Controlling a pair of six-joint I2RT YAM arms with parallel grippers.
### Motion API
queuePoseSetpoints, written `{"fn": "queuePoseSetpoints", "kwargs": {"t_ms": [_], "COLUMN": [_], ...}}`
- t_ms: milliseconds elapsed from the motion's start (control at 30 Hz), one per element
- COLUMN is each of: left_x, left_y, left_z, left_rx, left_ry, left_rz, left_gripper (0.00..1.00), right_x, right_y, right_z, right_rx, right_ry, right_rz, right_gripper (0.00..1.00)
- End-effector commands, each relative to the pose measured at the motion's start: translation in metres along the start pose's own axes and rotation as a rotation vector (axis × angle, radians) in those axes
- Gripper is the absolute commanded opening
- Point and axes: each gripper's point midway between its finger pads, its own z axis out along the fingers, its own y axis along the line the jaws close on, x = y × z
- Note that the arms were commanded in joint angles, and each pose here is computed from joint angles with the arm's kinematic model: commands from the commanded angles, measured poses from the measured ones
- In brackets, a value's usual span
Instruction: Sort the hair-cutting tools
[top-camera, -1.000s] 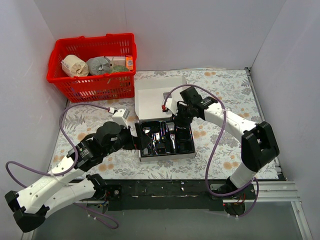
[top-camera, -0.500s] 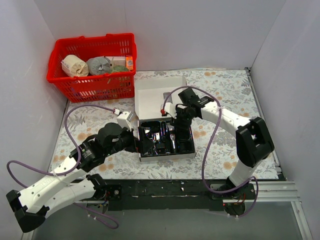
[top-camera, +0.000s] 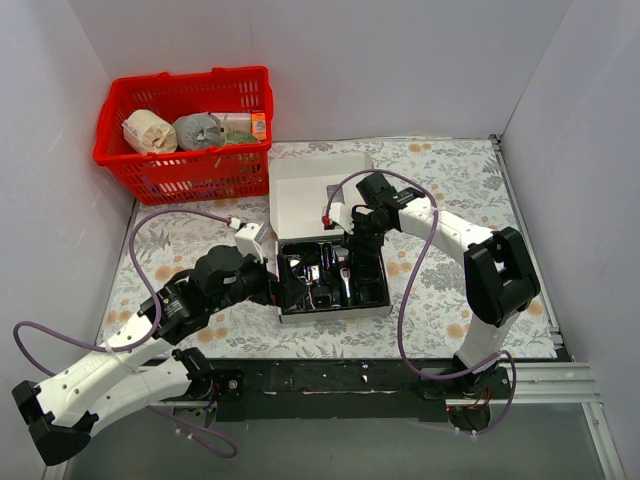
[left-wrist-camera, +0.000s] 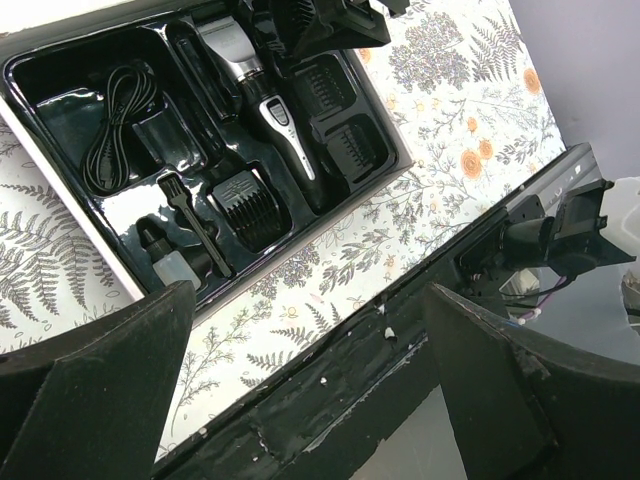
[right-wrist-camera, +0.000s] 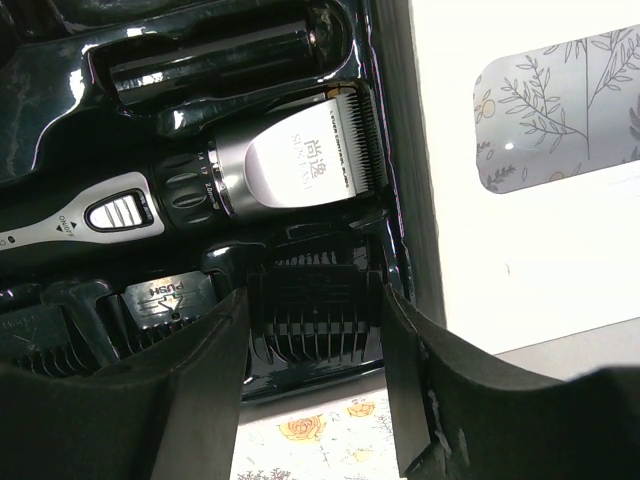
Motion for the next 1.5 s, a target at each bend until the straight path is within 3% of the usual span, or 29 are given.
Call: {"fn": "queuePoseSetpoints", "kwargs": {"t_ms": [0,200,533,867,967,1033,1067,1100,1133,1467], "left_x": [0.0,0.002,0.004,-0.007,-0.012,-0.012,-0.016,-0.019,-0.019,-0.031], "left_y": [-0.008,-0.008,-0.007,-0.014,-0.014,-0.015,-0.011,-0.01,-0.011,-0.004], "left_z": [-0.001,-0.001,0.0,-0.004,-0.005,-0.005,-0.005,-0.006,-0.006,-0.016], "left_rx": [0.046,0.046,0.045,0.057,0.043,0.039,0.012,0.004,0.0,-0.06], "left_ry": [0.007,0.009,0.014,-0.009,-0.013,-0.01,-0.026,-0.036,-0.037,-0.087], "left_rz": [0.02,0.014,0.013,-0.003,-0.008,-0.012,-0.017,-0.024,-0.031,-0.104], "left_gripper": [0.98,0.98,0.98,0.98,0.98,0.98,0.98,0.98,0.98,0.98], "right_x": [-0.013,-0.017,-0.024,-0.058,-0.059,-0.056,-0.054,-0.053,-0.052,-0.027], "right_y": [-0.01,-0.012,-0.02,-0.015,-0.014,-0.01,-0.006,-0.001,0.004,0.017], "right_z": [-0.011,-0.014,-0.019,-0.074,-0.085,-0.088,-0.086,-0.081,-0.077,-0.039], "right_rx": [0.023,0.037,0.074,0.266,0.322,0.326,0.31,0.29,0.27,0.315], "right_ry": [-0.033,-0.053,-0.057,-0.115,-0.127,-0.114,-0.106,-0.102,-0.094,-0.122], "right_rz": [-0.033,-0.043,-0.036,0.048,0.209,0.353,0.395,0.47,0.507,0.864], "right_gripper": [0.56,0.65,0.7,0.72,0.66,0.54,0.45,0.16,0.02,0.01]}}
